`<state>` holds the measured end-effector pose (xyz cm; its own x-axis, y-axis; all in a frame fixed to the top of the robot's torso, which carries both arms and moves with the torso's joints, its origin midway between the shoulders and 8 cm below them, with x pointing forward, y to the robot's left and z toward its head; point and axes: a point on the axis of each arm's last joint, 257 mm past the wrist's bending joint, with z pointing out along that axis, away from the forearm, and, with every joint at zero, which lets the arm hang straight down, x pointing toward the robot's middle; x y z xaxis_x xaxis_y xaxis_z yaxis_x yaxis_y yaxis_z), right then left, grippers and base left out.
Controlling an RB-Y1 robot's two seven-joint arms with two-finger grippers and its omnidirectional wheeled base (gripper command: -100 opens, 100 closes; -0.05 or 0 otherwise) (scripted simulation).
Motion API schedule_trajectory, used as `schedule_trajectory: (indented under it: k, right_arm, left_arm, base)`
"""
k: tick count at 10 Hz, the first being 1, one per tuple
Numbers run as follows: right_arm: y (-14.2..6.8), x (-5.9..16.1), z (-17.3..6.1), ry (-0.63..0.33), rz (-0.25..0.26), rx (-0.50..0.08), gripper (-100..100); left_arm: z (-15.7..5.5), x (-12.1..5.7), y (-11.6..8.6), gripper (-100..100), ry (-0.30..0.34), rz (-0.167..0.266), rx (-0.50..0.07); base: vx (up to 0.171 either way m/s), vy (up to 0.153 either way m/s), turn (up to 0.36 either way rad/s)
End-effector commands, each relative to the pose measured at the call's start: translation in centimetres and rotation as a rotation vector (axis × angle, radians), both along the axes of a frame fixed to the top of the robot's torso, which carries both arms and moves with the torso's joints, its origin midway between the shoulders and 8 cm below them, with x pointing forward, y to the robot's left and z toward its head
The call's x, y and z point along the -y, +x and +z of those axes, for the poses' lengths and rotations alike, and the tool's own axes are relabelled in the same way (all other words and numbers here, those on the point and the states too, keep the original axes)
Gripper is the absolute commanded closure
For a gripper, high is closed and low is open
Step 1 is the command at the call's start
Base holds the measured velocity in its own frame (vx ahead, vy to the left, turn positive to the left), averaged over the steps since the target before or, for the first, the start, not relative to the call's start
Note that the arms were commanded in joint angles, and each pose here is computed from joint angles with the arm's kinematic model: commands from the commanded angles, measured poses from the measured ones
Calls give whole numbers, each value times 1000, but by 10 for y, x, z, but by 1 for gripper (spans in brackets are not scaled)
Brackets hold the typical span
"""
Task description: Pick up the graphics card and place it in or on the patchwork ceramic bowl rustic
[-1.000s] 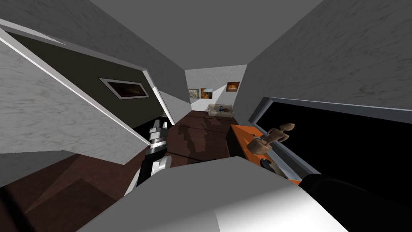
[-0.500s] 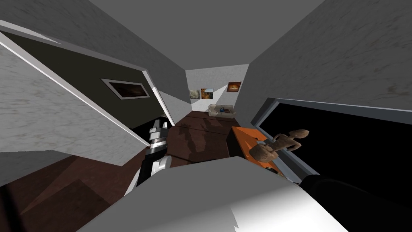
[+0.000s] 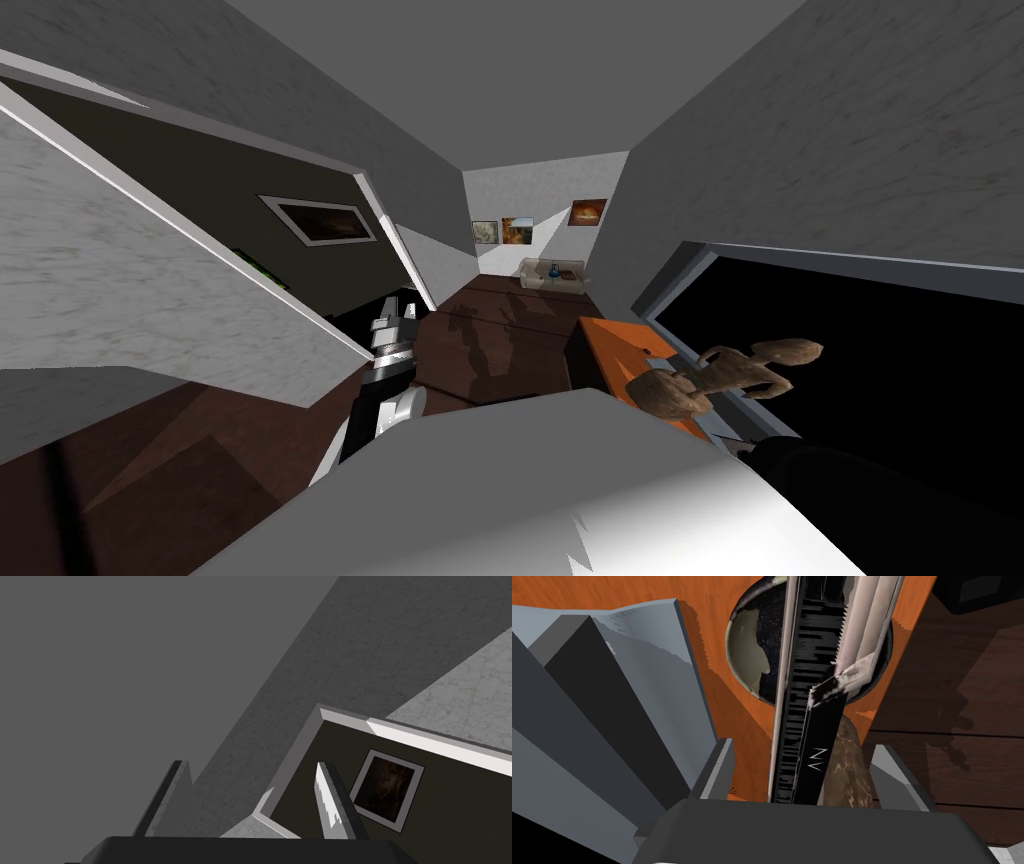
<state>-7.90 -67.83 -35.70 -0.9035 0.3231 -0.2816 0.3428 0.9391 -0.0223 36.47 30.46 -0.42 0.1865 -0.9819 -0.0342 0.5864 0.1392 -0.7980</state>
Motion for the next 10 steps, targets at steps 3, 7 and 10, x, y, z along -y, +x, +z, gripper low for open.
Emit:
schedule_trajectory:
  k: [3,7,10]
  right_arm:
    - [0,0,0,0,0,0,-100]
    - [17,11,21,-1,18,6,-100]
    - [32,17,36,2,34,10,-100]
  left_arm:
    - [0,0,0,0,0,0,0]
    - [0,0,0,0,0,0,0]
    - [0,0,0,0,0,0,0]
  base:
    - [2,-1,0]
    - [-10,10,-49]
    - [-27,24,-50]
